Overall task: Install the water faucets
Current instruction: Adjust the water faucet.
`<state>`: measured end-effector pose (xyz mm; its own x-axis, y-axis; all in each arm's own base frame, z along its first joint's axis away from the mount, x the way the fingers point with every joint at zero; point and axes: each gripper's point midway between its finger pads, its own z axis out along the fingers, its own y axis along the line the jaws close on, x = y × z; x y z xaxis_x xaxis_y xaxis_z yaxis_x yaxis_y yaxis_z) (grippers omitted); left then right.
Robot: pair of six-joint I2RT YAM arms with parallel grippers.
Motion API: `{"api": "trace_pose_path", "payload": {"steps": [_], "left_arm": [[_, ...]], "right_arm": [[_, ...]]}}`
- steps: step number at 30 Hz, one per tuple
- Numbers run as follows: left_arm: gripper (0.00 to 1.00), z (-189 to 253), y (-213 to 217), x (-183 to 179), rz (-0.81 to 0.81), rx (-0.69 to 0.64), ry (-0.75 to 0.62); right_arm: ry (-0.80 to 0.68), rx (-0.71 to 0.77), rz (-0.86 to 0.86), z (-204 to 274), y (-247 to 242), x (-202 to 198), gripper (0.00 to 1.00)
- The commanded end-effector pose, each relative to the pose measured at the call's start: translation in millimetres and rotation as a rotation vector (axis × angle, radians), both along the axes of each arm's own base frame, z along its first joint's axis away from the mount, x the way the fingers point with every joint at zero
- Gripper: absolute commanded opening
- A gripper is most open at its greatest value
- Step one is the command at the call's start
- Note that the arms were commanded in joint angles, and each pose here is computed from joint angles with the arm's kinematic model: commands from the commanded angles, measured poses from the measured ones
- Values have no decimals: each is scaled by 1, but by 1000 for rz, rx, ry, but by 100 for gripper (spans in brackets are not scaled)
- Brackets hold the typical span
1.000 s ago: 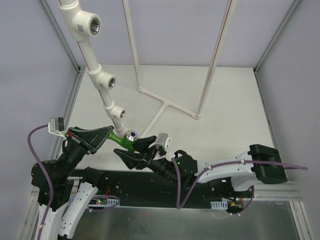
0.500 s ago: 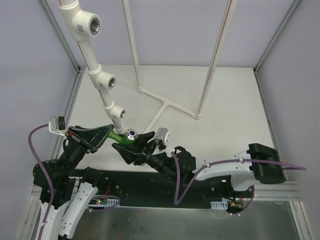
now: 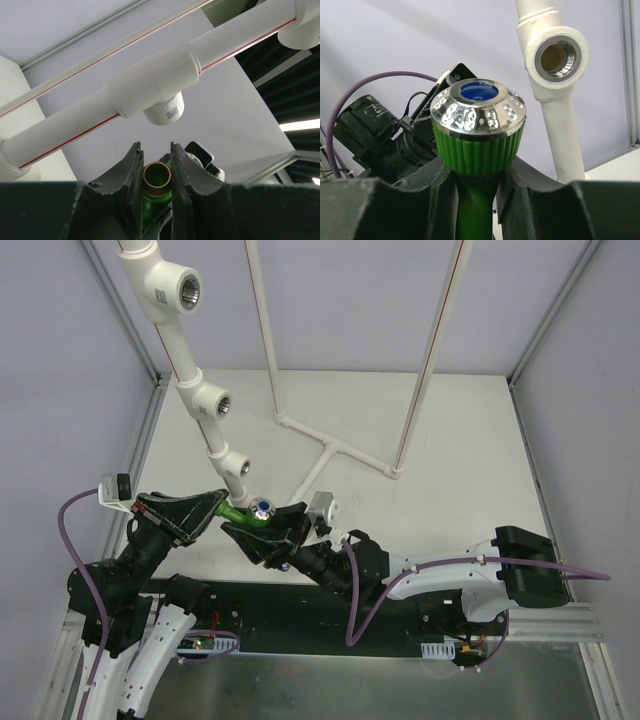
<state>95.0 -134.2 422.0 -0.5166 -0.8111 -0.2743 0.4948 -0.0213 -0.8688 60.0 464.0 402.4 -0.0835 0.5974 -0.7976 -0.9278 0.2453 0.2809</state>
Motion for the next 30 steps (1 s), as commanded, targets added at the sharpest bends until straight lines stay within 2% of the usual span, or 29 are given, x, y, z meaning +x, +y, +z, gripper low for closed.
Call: {"api": "trace_pose_path", "payload": {"steps": [1, 4, 6, 7, 8, 9, 10, 12, 13, 14, 20, 25, 30], "left_arm": [[0, 20, 6, -12, 0, -58, -72], [0, 19, 6, -10, 1, -56, -68], [0, 17, 5, -10, -3, -47, -68], [13, 16, 4, -9, -4, -38, -65], [39, 14, 3, -9, -3, -23, -65], [56, 13, 2, -9, 3, 0, -62], [69, 13, 2, -10, 13, 33, -68], [79, 13, 3, -17, 47, 139, -89], [94, 12, 3, -20, 55, 198, -107], [97, 12, 3, -23, 63, 250, -116], [99, -14, 1, -20, 79, 588, -169], [99, -39, 0, 1, 98, 795, -246], [99, -60, 9, 31, 182, 928, -252]], "right_arm": [[-6, 299, 22, 74, -34, -2, 23], [3, 296, 13, 72, -34, 0, 0], [7, 284, 6, 67, -36, 1, 0], [6, 269, 3, 63, -37, 2, 0], [7, 253, 0, 59, -39, 2, 0], [10, 235, -1, 54, -42, 2, 0], [8, 218, -6, 51, -47, 3, 0], [7, 160, -12, 40, -59, 3, 0], [10, 133, -20, 35, -64, 4, 0], [7, 94, -25, 27, -68, 5, 0], [-61, -158, -71, -17, -86, 9, 0], [-75, -236, -134, -33, -94, 18, 0], [-82, -268, -159, -41, -90, 22, 0]]}}
